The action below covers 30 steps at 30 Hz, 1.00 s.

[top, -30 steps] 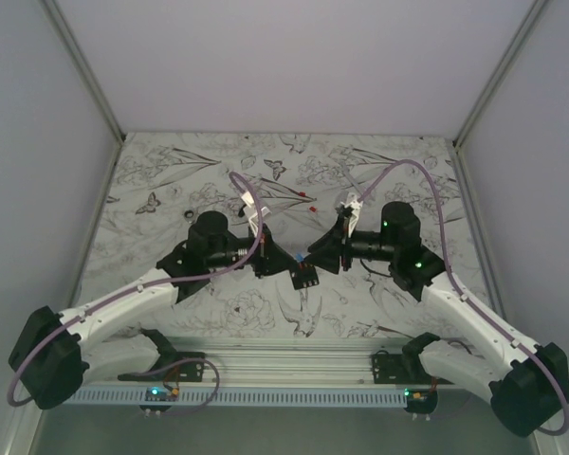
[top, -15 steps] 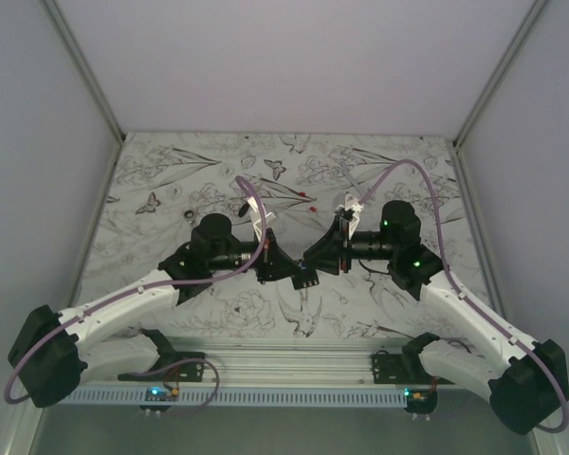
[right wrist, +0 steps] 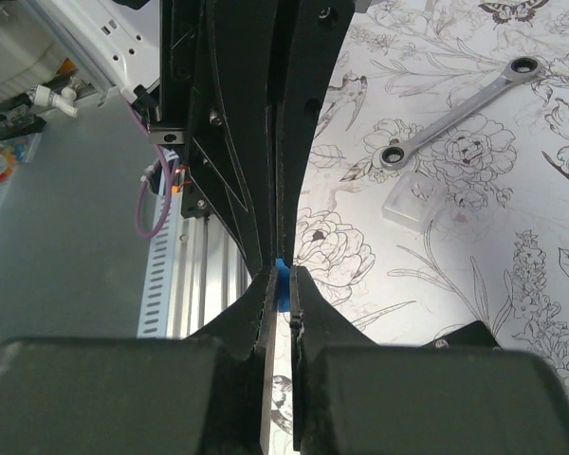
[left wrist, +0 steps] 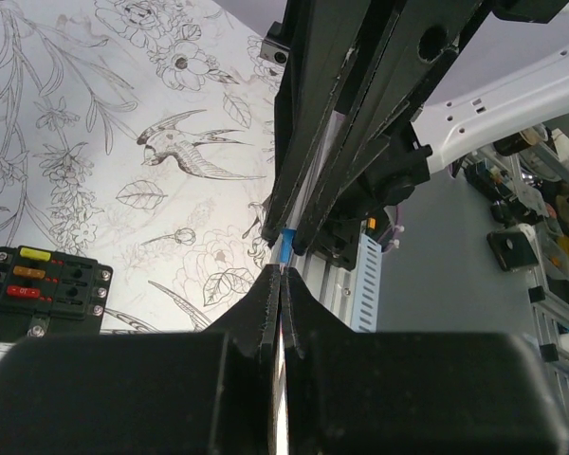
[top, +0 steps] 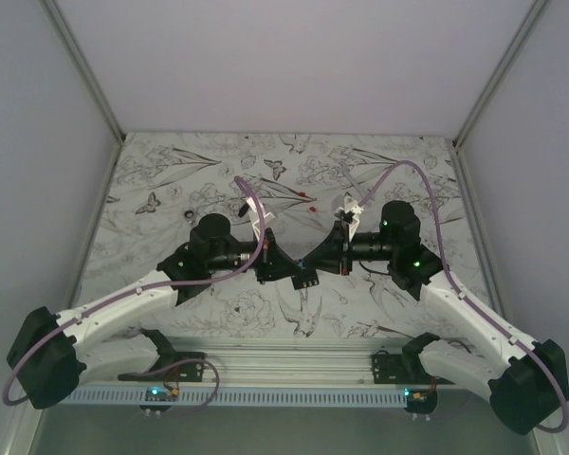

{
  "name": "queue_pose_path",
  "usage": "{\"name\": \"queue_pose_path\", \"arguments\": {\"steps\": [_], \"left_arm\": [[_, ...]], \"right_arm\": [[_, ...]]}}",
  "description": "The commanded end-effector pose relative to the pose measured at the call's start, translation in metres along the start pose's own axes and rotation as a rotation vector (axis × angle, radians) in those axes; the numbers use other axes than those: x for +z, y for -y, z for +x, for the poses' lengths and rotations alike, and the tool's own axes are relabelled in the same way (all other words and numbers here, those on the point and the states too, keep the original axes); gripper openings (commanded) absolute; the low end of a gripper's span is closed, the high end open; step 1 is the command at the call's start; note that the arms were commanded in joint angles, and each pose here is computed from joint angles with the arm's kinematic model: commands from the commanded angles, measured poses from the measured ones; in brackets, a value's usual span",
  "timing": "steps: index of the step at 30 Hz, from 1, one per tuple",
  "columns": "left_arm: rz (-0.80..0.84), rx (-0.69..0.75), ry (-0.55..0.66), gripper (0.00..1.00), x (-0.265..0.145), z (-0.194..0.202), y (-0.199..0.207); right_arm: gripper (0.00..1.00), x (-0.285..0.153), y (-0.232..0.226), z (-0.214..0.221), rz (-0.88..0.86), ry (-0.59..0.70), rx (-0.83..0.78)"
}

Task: Snap on the fuse box
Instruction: Pick up the fuse from the center of the board, then install the fuse at the fuse box base.

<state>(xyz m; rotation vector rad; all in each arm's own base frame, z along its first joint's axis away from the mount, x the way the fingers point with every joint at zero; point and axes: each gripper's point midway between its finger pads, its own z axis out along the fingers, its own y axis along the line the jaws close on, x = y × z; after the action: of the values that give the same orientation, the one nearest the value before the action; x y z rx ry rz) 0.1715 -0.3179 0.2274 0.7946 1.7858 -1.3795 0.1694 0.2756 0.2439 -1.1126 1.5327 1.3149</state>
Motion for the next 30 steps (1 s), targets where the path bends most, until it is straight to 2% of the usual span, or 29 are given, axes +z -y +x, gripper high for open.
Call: {"name": "queue_pose_path", "arguments": {"steps": [1, 3, 6, 10, 11, 14, 17, 21, 30], "left_arm": [[0.019, 0.059, 0.042, 0.00, 0.001, -0.017, 0.007], [0.001, 0.053, 0.043, 0.00, 0.002, -0.015, 0.003], [-0.045, 0.043, 0.045, 0.00, 0.002, -0.010, -0.008], [-0.132, -0.003, 0.043, 0.23, -0.003, 0.005, -0.030], [-0.164, -0.020, 0.048, 0.32, -0.005, 0.008, -0.037], [-0.284, -0.084, 0.063, 0.49, -0.017, 0.019, -0.062], [-0.480, -0.150, 0.053, 0.56, -0.039, 0.033, -0.094], [-0.682, -0.211, 0.043, 0.71, -0.070, 0.046, -0.121], [-0.894, -0.285, 0.005, 0.89, -0.104, 0.060, -0.143]], "right_arm": [[0.05, 0.001, -0.008, 0.000, -0.042, -0.005, -0.019], [0.00, 0.000, -0.005, 0.001, -0.025, -0.008, -0.014], [0.00, 0.000, 0.001, 0.002, 0.017, -0.024, 0.005], [0.00, -0.004, 0.016, 0.009, 0.151, -0.076, 0.076], [0.00, -0.006, 0.022, 0.011, 0.204, -0.089, 0.100], [0.00, -0.012, 0.044, 0.026, 0.386, -0.150, 0.186], [0.00, -0.020, 0.065, 0.049, 0.567, -0.227, 0.289], [0.00, -0.028, 0.084, 0.076, 0.765, -0.301, 0.380], [0.00, -0.034, 0.106, 0.117, 1.026, -0.441, 0.431]]}}
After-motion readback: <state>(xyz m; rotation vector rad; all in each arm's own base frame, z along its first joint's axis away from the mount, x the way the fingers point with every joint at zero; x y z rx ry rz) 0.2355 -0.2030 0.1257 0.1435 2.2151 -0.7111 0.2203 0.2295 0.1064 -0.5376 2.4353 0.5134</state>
